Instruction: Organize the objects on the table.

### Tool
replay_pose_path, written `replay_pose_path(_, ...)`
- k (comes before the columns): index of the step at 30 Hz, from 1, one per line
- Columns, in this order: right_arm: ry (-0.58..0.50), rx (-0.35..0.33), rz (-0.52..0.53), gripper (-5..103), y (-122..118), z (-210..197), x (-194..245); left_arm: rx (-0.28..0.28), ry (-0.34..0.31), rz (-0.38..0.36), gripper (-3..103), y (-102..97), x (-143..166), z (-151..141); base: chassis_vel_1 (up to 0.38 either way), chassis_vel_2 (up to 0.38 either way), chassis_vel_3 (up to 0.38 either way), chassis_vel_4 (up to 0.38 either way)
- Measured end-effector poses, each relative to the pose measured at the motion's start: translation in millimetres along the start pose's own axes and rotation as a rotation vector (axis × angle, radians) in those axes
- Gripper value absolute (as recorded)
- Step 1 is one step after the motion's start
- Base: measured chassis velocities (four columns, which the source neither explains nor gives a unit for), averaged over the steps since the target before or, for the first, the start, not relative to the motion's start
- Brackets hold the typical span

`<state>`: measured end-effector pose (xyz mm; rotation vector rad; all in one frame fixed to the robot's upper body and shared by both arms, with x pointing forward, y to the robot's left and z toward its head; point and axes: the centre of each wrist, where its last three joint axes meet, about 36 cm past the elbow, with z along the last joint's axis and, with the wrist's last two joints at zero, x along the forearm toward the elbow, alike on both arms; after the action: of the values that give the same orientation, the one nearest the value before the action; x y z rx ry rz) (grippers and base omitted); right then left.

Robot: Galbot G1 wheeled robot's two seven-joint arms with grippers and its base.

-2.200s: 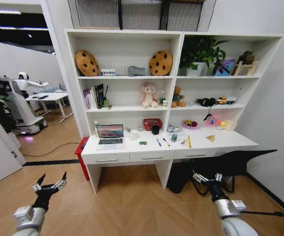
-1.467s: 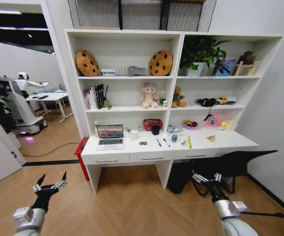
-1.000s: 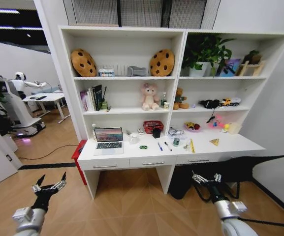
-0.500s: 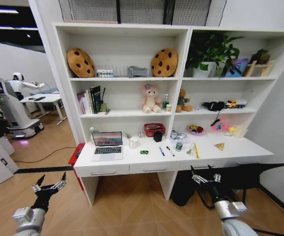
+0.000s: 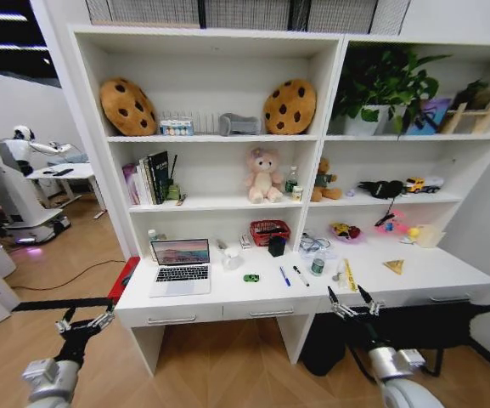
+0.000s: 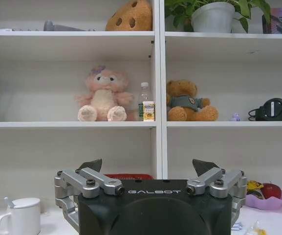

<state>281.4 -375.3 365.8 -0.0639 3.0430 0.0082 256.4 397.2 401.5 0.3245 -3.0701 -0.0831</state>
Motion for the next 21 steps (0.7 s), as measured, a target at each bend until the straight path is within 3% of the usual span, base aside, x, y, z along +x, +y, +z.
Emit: replay_pose_path(21,0.003,0.002,-0.004,100,2.4,-1.0,3.6,-0.005,0.003,-0.005,100,0.8,0.2,0.2,-0.192,0.191,0.190,-0.195)
